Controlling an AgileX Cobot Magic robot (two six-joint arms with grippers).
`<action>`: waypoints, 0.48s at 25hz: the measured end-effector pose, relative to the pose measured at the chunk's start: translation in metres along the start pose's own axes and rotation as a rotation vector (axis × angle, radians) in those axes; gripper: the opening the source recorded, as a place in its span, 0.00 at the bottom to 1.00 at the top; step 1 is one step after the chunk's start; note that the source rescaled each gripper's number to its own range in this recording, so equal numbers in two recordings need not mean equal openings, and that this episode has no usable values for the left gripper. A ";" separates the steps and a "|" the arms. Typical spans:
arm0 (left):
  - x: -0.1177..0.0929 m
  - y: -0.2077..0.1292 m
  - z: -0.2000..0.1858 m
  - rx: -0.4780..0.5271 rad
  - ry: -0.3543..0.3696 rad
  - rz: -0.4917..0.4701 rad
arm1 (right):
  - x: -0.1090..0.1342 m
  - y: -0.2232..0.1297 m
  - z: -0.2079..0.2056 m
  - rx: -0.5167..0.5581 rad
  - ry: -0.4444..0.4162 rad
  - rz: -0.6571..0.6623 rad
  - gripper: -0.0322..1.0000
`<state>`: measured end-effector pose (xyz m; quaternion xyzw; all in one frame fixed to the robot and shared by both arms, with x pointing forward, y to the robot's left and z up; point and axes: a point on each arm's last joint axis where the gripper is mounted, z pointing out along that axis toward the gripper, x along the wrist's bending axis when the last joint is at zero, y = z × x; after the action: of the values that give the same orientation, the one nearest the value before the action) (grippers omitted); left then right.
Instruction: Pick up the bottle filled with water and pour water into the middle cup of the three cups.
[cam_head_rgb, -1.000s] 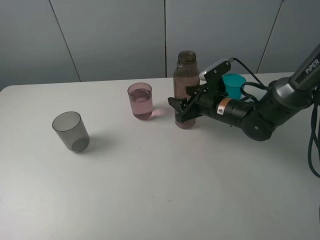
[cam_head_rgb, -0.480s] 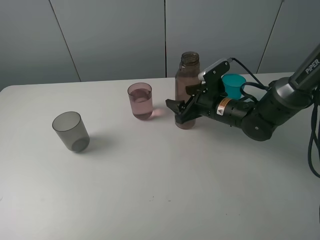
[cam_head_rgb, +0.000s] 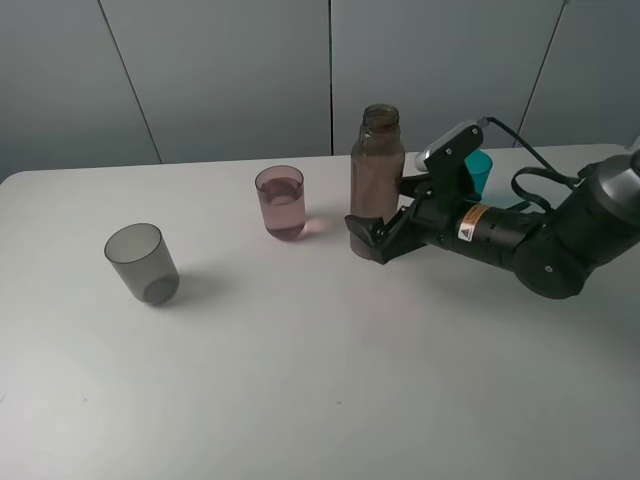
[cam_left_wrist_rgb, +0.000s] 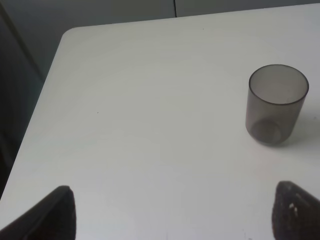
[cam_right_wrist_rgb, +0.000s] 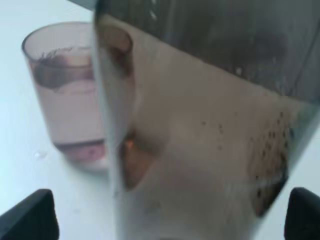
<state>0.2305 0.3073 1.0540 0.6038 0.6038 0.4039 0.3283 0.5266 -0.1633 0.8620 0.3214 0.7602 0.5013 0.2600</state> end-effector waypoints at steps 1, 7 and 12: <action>0.000 0.000 0.000 0.000 0.000 0.000 | 0.001 0.001 -0.007 0.005 -0.009 -0.007 0.94; 0.000 0.000 0.000 0.000 0.000 0.000 | 0.001 0.011 -0.040 0.123 -0.078 -0.047 0.95; 0.000 0.000 0.000 0.000 0.000 0.000 | -0.003 0.042 -0.071 0.200 -0.151 -0.036 0.95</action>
<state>0.2305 0.3073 1.0540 0.6038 0.6038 0.4039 0.3283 0.4874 -0.1959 0.9271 0.3689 0.7902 0.3928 0.2920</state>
